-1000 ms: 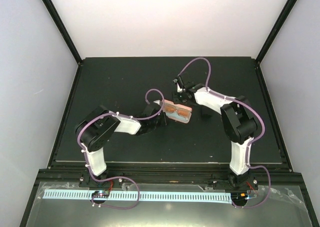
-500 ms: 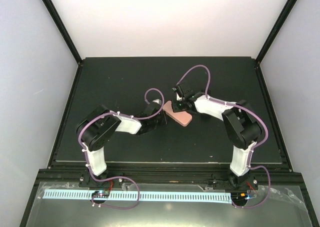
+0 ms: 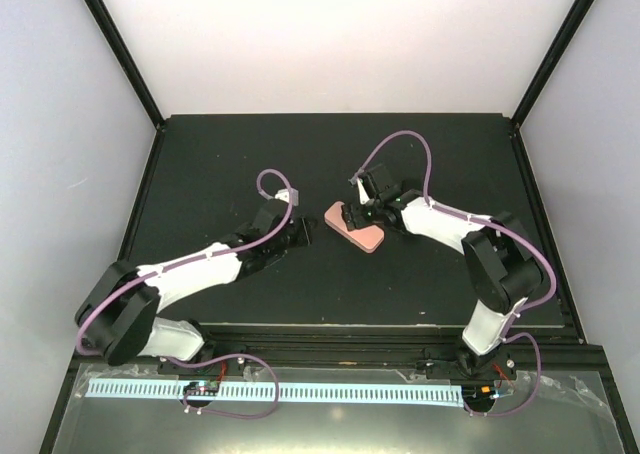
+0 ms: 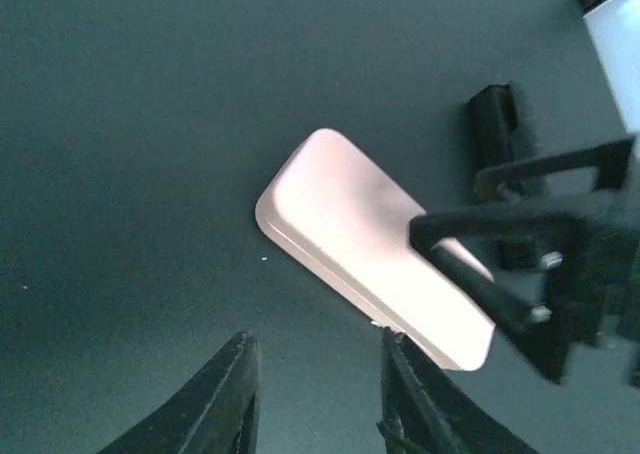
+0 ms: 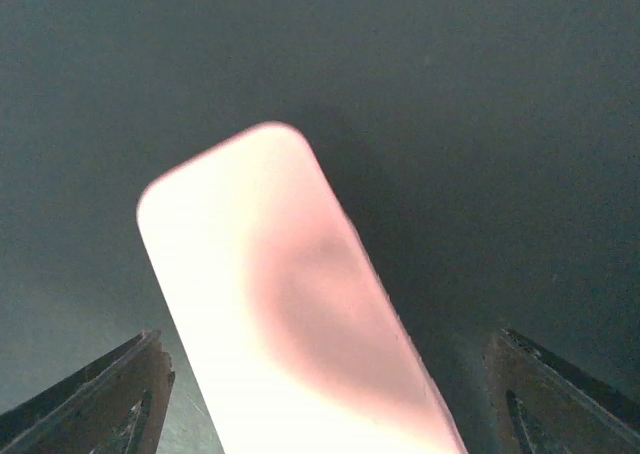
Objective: Organize the sunglasses
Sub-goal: Pick up the sunglasses case from the center of the board, then place the sunglasses case at the center of the board, then reset both arms
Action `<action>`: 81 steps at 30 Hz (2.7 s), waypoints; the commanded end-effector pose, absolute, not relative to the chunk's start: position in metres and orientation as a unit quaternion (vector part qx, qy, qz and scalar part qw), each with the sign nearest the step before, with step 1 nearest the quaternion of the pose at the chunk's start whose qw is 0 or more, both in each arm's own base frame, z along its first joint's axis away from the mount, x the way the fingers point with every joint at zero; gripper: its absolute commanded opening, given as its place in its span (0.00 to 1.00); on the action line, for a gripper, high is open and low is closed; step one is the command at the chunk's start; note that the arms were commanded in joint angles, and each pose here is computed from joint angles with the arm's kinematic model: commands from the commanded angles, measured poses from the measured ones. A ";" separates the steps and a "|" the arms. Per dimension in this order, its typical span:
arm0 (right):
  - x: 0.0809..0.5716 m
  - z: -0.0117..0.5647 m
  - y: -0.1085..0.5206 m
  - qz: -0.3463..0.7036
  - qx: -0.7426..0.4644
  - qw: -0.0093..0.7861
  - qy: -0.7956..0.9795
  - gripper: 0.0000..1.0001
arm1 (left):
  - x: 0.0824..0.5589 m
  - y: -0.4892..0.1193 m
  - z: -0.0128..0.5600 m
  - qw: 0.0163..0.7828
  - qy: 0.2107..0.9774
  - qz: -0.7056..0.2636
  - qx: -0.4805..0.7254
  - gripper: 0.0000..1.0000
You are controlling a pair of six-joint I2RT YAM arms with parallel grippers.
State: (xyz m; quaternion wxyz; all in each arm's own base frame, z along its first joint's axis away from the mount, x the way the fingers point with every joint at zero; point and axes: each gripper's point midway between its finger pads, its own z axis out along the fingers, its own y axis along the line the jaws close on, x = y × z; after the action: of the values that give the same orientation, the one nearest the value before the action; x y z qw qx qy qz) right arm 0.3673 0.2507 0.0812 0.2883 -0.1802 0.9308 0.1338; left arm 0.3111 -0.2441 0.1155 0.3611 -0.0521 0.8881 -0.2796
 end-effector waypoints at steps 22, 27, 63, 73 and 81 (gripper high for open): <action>0.338 0.016 0.234 0.070 -0.209 0.219 0.950 0.85 | 0.275 -0.235 0.153 0.324 0.889 -0.321 0.040 0.47; 0.334 0.021 0.248 0.111 -0.227 0.223 0.941 0.88 | 0.276 -0.234 0.153 0.325 0.889 -0.320 0.039 0.48; 0.421 0.073 0.186 0.029 0.130 0.359 0.924 0.82 | 0.273 -0.217 0.163 0.335 0.892 -0.301 0.030 0.54; 0.383 0.164 0.168 0.065 0.060 0.435 0.896 1.00 | 0.265 -0.177 0.206 0.400 0.882 -0.249 0.015 0.91; 0.305 0.235 0.097 0.047 0.082 0.512 0.854 1.00 | 0.237 -0.130 0.285 0.508 0.830 -0.232 0.004 0.99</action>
State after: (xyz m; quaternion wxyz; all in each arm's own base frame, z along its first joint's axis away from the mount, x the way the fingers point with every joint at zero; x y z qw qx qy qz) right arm 0.3397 0.1355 0.2222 0.4906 0.0739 0.8637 0.0885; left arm 0.2480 -0.1581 0.2449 0.4555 0.0069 0.8503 -0.2634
